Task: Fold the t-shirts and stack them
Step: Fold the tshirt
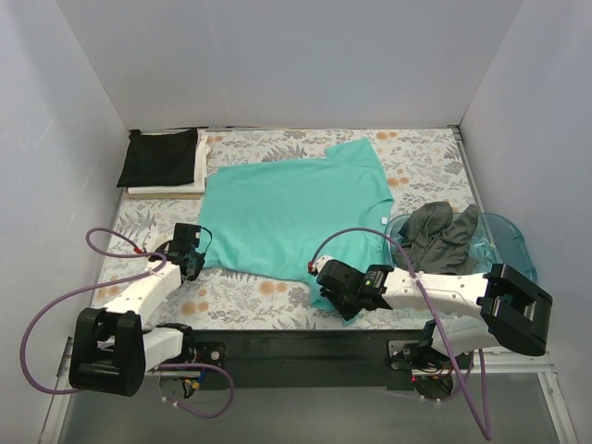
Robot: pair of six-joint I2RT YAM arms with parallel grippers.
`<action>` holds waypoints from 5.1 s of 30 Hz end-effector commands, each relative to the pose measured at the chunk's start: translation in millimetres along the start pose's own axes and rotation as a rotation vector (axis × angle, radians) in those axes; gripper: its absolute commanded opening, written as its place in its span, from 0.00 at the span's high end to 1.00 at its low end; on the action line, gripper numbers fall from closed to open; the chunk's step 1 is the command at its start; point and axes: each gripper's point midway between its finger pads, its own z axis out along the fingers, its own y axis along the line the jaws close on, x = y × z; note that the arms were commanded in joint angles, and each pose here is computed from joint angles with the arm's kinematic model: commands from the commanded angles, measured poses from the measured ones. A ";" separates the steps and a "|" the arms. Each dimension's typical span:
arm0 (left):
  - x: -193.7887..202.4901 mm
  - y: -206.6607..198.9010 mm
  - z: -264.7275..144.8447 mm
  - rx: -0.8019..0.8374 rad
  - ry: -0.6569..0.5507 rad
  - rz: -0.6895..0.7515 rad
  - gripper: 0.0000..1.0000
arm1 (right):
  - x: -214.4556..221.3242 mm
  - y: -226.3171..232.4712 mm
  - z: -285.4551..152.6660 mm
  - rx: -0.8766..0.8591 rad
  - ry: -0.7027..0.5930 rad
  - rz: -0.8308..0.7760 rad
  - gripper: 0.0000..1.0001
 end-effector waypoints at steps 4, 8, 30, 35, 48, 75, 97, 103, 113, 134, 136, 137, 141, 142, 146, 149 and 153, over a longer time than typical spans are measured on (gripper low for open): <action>-10.5 17.2 -11.9 -0.068 -0.038 -0.055 1.00 | 41.5 -7.4 -5.8 0.051 0.132 -0.004 0.91; -5.6 25.9 -20.8 -0.061 -0.012 -0.089 1.00 | 35.1 8.4 -18.5 -0.037 0.080 -0.030 0.98; -17.4 -35.6 -33.4 0.088 0.026 -0.070 1.00 | -63.5 -65.4 -58.2 0.227 -0.142 0.069 0.99; -24.6 -47.8 -32.8 0.098 0.007 -0.077 1.00 | -81.2 -92.5 -65.4 0.310 -0.168 0.108 0.99; -49.3 -83.5 -21.6 0.076 -0.073 -0.059 1.00 | -127.9 -149.4 -72.7 0.419 -0.219 0.148 0.99; -62.0 -133.9 27.2 -0.010 -0.135 -0.058 1.00 | -195.9 -218.9 -32.8 0.428 -0.199 0.155 0.99; -65.0 -151.9 -13.6 0.154 -0.074 -0.030 0.16 | -217.6 -220.0 -34.4 0.327 -0.351 0.287 0.02; -38.0 -154.7 -22.4 0.286 0.011 0.028 0.16 | -195.0 -157.5 -24.9 0.020 -0.427 0.304 0.02; 14.1 -161.9 28.6 0.259 0.174 0.143 0.15 | -166.1 -160.3 24.0 0.097 -0.283 0.311 0.02; 1.2 26.8 -30.2 -0.069 0.024 -0.058 0.15 | -63.0 -20.5 25.0 -0.079 -0.102 0.251 0.02; -3.1 37.0 -36.1 -0.086 -0.002 -0.102 0.15 | -53.2 -10.1 20.7 -0.086 -0.084 0.236 0.02; 0.6 42.8 -37.8 -0.097 0.012 -0.101 0.15 | -48.6 -7.3 20.3 -0.089 -0.077 0.237 0.02; 8.1 36.7 -39.3 -0.031 0.048 -0.117 0.15 | -42.2 -15.2 13.5 -0.030 -0.093 0.232 0.02; 7.6 34.6 -39.7 -0.025 0.047 -0.117 0.15 | -44.1 -19.7 10.5 -0.006 -0.105 0.235 0.02; -3.8 15.0 -48.6 0.005 0.039 -0.093 0.15 | -56.5 -32.4 -2.9 0.061 -0.143 0.233 0.02; -9.6 2.6 -51.2 0.028 0.031 -0.088 0.15 | -72.0 -35.8 -11.9 0.076 -0.192 0.223 0.02; -16.8 -25.6 -59.8 0.113 0.038 -0.089 0.15 | -84.4 -40.7 -21.7 0.101 -0.241 0.219 0.02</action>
